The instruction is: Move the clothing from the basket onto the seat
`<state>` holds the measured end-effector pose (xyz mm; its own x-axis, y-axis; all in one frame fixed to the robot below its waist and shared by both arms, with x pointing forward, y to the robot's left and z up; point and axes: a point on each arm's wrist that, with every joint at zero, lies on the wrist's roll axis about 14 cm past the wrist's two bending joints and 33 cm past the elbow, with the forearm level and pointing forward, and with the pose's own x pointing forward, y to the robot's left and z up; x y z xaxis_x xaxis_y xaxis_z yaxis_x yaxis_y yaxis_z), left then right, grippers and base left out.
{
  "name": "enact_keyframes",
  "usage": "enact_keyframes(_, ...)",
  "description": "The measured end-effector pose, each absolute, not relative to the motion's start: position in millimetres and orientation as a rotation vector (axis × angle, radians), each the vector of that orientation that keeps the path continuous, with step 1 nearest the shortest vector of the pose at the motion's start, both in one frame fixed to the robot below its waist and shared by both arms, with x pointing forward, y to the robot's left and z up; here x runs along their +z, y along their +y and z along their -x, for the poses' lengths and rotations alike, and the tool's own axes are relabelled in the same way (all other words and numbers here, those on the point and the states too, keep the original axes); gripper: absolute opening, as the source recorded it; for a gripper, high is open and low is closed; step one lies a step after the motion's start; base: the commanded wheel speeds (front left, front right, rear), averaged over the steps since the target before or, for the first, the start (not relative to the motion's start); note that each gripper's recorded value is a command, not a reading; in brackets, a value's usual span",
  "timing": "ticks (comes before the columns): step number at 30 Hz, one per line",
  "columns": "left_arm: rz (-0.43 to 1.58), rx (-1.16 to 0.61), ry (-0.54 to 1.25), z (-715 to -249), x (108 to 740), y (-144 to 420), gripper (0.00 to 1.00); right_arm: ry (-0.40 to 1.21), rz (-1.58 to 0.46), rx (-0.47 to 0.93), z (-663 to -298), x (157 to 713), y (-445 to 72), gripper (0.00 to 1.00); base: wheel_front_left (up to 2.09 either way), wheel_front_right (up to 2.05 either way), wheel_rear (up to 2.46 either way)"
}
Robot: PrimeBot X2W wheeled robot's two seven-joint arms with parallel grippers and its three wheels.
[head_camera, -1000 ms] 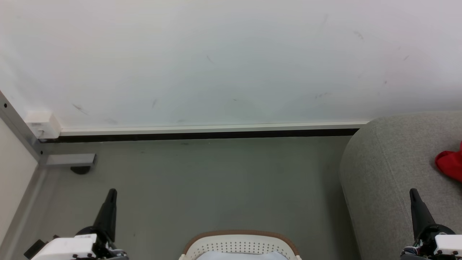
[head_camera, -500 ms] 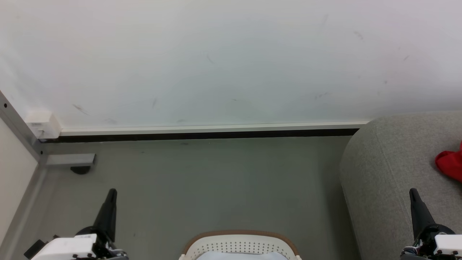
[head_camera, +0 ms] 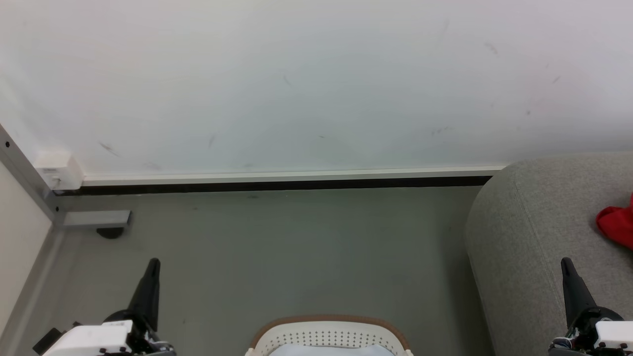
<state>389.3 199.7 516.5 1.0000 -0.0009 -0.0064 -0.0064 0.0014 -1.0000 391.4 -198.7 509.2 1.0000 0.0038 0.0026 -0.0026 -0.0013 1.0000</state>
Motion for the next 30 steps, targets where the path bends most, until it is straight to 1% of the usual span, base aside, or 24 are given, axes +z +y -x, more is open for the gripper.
enact_keyframes(30,1.569,0.004,0.005,-389.4,516.5,199.7,0.0,-0.001,-1.575,0.005,-391.5,509.7,-199.9,0.0,0.0,0.0,0.0)
